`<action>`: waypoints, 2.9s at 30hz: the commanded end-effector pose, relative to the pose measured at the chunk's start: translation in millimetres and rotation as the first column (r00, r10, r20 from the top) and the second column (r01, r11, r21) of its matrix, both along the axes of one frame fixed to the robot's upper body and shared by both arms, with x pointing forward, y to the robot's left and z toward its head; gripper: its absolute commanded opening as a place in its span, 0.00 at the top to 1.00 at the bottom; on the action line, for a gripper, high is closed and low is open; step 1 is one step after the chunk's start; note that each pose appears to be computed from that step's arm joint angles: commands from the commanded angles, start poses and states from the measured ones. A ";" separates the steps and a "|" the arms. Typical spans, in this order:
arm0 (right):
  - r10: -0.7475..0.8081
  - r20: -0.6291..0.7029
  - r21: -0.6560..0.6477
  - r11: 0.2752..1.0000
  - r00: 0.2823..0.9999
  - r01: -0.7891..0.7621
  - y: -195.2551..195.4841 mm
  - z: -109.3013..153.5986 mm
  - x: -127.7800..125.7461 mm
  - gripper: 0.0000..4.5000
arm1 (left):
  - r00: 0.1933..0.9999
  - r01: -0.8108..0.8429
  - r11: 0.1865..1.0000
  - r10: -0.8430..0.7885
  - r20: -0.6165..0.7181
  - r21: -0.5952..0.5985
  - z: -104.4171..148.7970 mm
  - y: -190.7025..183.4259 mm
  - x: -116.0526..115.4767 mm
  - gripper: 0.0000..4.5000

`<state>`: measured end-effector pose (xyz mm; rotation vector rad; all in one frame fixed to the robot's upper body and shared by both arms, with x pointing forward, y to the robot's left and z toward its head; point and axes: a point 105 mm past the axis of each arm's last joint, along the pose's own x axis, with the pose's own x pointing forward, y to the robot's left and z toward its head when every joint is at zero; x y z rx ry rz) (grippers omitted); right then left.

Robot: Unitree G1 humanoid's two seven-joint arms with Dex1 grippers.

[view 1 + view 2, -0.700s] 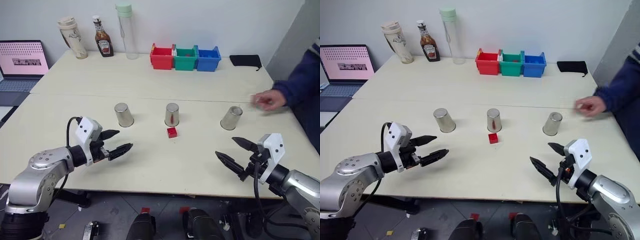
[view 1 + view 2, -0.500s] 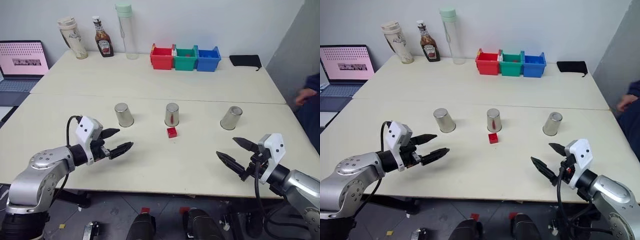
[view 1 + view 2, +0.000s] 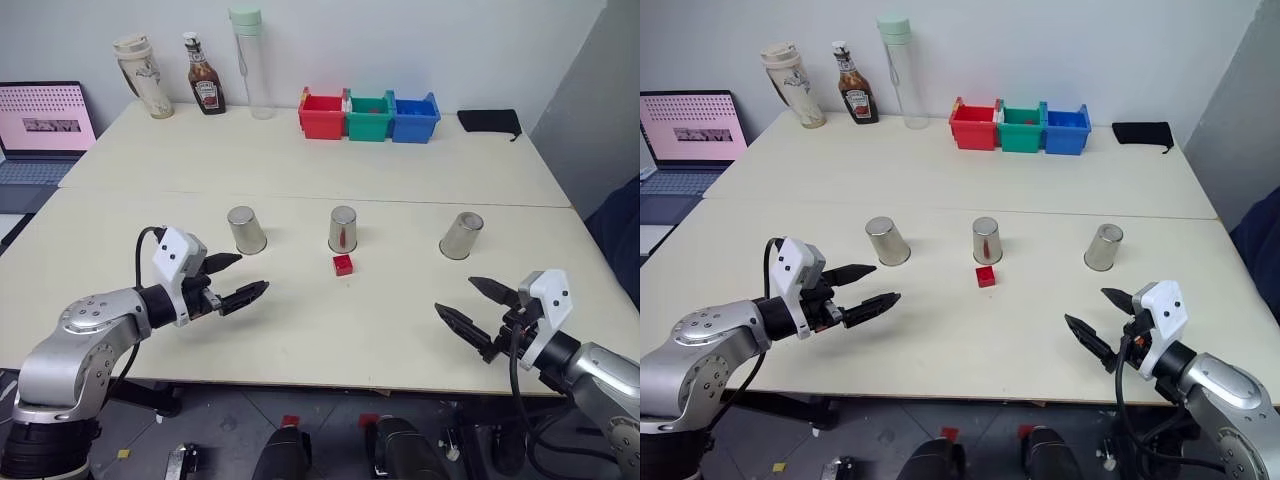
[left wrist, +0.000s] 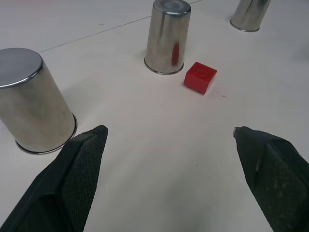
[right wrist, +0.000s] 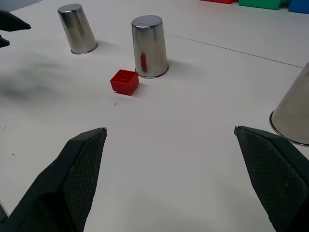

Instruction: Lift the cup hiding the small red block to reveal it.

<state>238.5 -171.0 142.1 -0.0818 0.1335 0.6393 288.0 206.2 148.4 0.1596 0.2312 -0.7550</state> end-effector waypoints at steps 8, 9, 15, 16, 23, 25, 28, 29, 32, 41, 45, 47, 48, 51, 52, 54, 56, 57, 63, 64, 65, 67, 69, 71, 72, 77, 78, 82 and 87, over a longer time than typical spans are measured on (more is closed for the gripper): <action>0.002 0.048 0.000 1.000 0.999 -0.002 2.9 13.5 -2.8 0.00 | 0.998 0.032 0.999 -0.034 0.053 0.024 8.8 -7.7 0.9 0.01; 0.002 0.048 -0.002 1.000 0.999 -0.002 2.6 13.5 -2.9 0.00 | 0.998 0.035 0.999 -0.036 0.053 0.024 8.7 -8.3 0.9 0.01; -0.005 0.050 -0.002 1.000 0.999 0.005 1.5 14.4 -2.5 0.00 | 0.998 0.033 0.999 -0.034 0.047 0.021 9.3 -6.6 3.9 0.01; -0.004 0.050 0.000 1.000 0.999 0.004 2.3 14.7 -2.4 0.00 | 0.999 0.035 0.999 -0.036 0.041 0.019 8.5 -7.0 3.8 0.01; -0.004 0.050 -0.008 1.000 0.999 0.005 0.2 16.2 -3.1 0.00 | 0.999 0.045 0.999 -0.046 0.029 0.025 4.4 -9.8 2.5 0.01; -0.005 0.048 -0.006 1.000 0.999 0.005 0.5 14.9 -3.4 0.00 | 0.999 0.037 0.999 -0.038 0.028 0.025 5.0 -8.1 4.7 0.01; -0.006 0.049 -0.005 1.000 0.999 0.006 1.5 13.7 -2.9 0.00 | 0.998 0.057 0.998 -0.057 0.008 0.019 4.7 -9.7 3.7 0.01; -0.007 0.052 -0.002 1.000 0.999 0.007 2.2 14.4 -2.6 0.00 | 0.998 0.063 0.998 -0.063 0.007 0.016 5.8 -10.9 3.6 0.01; -0.003 0.052 0.005 1.000 0.999 0.003 4.6 14.9 -3.2 0.00 | 0.996 0.084 0.996 -0.084 -0.003 0.004 5.8 -13.5 1.2 0.01; 0.001 0.049 -0.016 1.000 0.999 0.000 7.4 13.5 -3.2 0.00 | 0.994 0.104 0.995 -0.104 -0.016 -0.006 4.3 -14.7 -0.3 0.01; -0.009 0.057 -0.010 1.000 0.998 0.009 7.7 15.4 -2.4 0.00 | 0.990 0.133 0.991 -0.133 -0.045 -0.009 -1.2 -20.0 -9.7 0.01; -0.012 0.057 -0.007 1.000 0.998 0.013 7.3 15.5 -2.2 0.00 | 0.992 0.114 0.993 -0.114 -0.044 -0.012 -1.9 -17.4 -8.1 0.01; -0.013 0.057 -0.007 1.000 0.998 0.013 7.3 15.4 -2.2 0.00 | 0.994 0.101 0.995 -0.102 -0.042 -0.017 -1.4 -16.1 -6.5 0.01; -0.010 0.051 -0.008 1.000 0.999 0.010 7.0 13.8 -3.1 0.00 | 0.996 0.086 0.996 -0.086 -0.033 -0.020 -0.1 -15.0 -2.9 0.01; -0.010 0.051 -0.009 1.000 0.999 0.011 6.5 13.4 -2.8 0.00 | 0.995 0.090 0.996 -0.090 -0.032 -0.016 -0.1 -15.5 -2.9 0.01; -0.011 0.052 -0.009 1.000 0.999 0.012 5.6 13.6 -1.8 0.00 | 0.995 0.092 0.995 -0.093 -0.028 -0.022 1.9 -15.7 -1.7 0.01; -0.011 0.054 -0.009 1.000 0.998 0.011 5.5 13.8 -1.1 0.00 | 0.998 0.058 0.998 -0.059 -0.024 -0.024 2.4 -11.5 3.0 0.01; -0.009 0.054 -0.010 1.000 0.998 0.010 5.6 13.6 -0.9 0.00 | 0.998 0.057 0.998 -0.057 -0.022 -0.012 1.4 -10.7 3.3 0.01; -0.014 0.058 -0.015 1.000 0.998 0.015 1.9 12.9 0.6 0.00 | 0.995 0.097 0.995 -0.098 -0.021 -0.020 2.0 -16.2 -1.9 0.01; -0.013 0.058 -0.015 1.000 0.998 0.014 2.1 12.8 0.5 0.00 | 0.994 0.106 0.994 -0.106 -0.022 -0.020 1.8 -17.2 -2.9 0.01; -0.011 0.058 -0.015 1.000 0.998 0.012 2.4 12.6 0.3 0.00 | 0.993 0.111 0.994 -0.112 -0.023 -0.021 1.4 -18.0 -3.7 0.01; -0.010 0.057 -0.014 1.000 0.998 0.010 2.9 11.7 -0.1 0.00 | 0.993 0.116 0.993 -0.117 -0.022 -0.021 1.5 -18.6 -4.6 0.01; -0.009 0.057 -0.013 1.000 0.998 0.010 3.3 11.4 -0.4 0.00 | 0.993 0.113 0.993 -0.113 -0.018 -0.020 2.0 -18.3 -3.9 0.01; -0.008 0.057 -0.012 1.000 0.998 0.009 3.7 10.9 -0.7 0.00 | 0.994 0.107 0.994 -0.107 -0.015 -0.019 2.3 -17.1 -1.9 0.01; -0.008 0.056 -0.013 1.000 0.998 0.009 4.0 10.6 -0.8 0.00 | 0.996 0.087 0.996 -0.088 -0.008 -0.020 3.1 -15.0 0.9 0.01; -0.002 0.060 -0.003 1.000 0.998 0.002 8.5 13.0 -0.5 0.00 | 0.997 0.077 0.997 -0.077 0.016 -0.009 4.5 -14.8 5.5 0.01; -0.001 0.062 -0.004 1.000 0.998 0.001 9.0 13.7 -0.1 0.00 | 0.997 0.078 0.997 -0.078 0.018 -0.009 4.7 -14.9 5.6 0.01; 0.001 0.065 -0.006 1.000 0.998 -0.001 9.4 15.3 0.2 0.00 | 0.997 0.072 0.997 -0.072 0.015 -0.016 6.3 -13.6 6.0 0.01; -0.007 0.059 -0.002 1.000 0.998 0.007 10.3 11.6 1.0 0.00 | 0.996 0.083 0.996 -0.084 0.022 0.026 1.6 -14.0 5.0 0.01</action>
